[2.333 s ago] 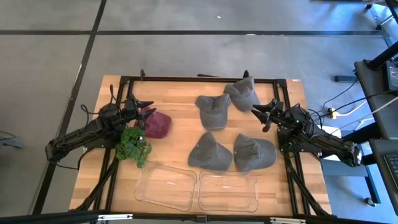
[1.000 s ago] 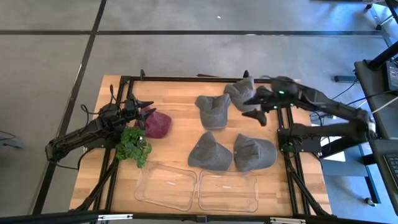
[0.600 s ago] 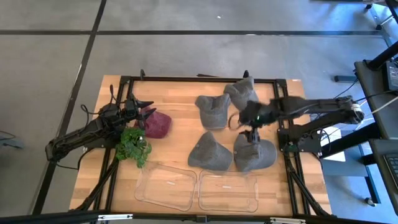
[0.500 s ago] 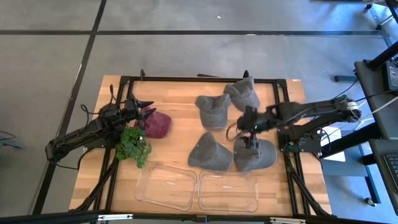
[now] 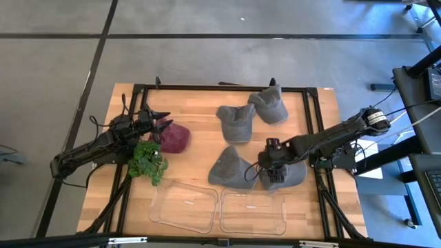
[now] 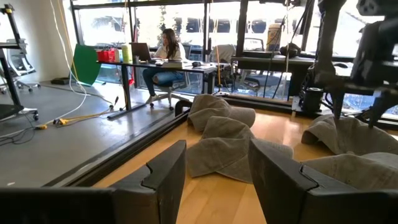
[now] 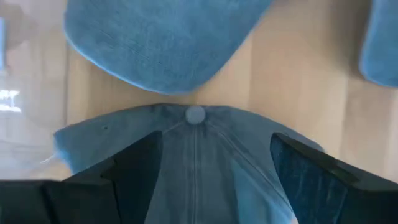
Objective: Pick & Place hat
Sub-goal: Put the gray cap into the right transparent bin
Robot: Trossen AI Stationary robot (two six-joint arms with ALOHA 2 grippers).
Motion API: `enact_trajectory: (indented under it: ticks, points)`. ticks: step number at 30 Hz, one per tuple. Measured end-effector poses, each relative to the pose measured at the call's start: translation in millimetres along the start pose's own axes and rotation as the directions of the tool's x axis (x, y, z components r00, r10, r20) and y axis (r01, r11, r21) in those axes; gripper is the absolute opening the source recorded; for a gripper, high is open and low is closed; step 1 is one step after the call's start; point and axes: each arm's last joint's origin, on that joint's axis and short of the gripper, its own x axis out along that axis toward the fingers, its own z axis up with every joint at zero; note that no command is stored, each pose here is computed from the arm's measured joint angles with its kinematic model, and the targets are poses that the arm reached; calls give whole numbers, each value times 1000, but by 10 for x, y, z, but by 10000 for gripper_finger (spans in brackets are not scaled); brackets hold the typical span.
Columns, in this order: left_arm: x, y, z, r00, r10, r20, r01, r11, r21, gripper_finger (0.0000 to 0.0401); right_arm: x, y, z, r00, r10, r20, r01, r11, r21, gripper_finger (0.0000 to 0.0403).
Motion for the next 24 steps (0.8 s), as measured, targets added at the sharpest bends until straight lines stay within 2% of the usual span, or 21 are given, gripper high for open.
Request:
enact_trajectory:
  ticks: [9, 16, 20, 24]
  points:
    - [0, 0, 0, 1000, 0, 0, 0, 1000, -1, 169, 511, -7, -318, 1000, 6, 31, -4, 999, -44, 298]
    - [0, 0, 0, 1000, 0, 0, 0, 1000, -25, 169, 671, -13, -429, 1000, -5, 3, 5, 999, -40, 295]
    - [0, 0, 0, 1000, 0, -1, 0, 999, -52, 169, 694, -9, -429, 1000, -7, 0, 7, 999, -54, 260]
    - [0, 0, -2, 1000, 0, -2, 0, 999, -55, 169, 703, -9, -414, 1000, -17, 21, 18, 998, -65, 198]
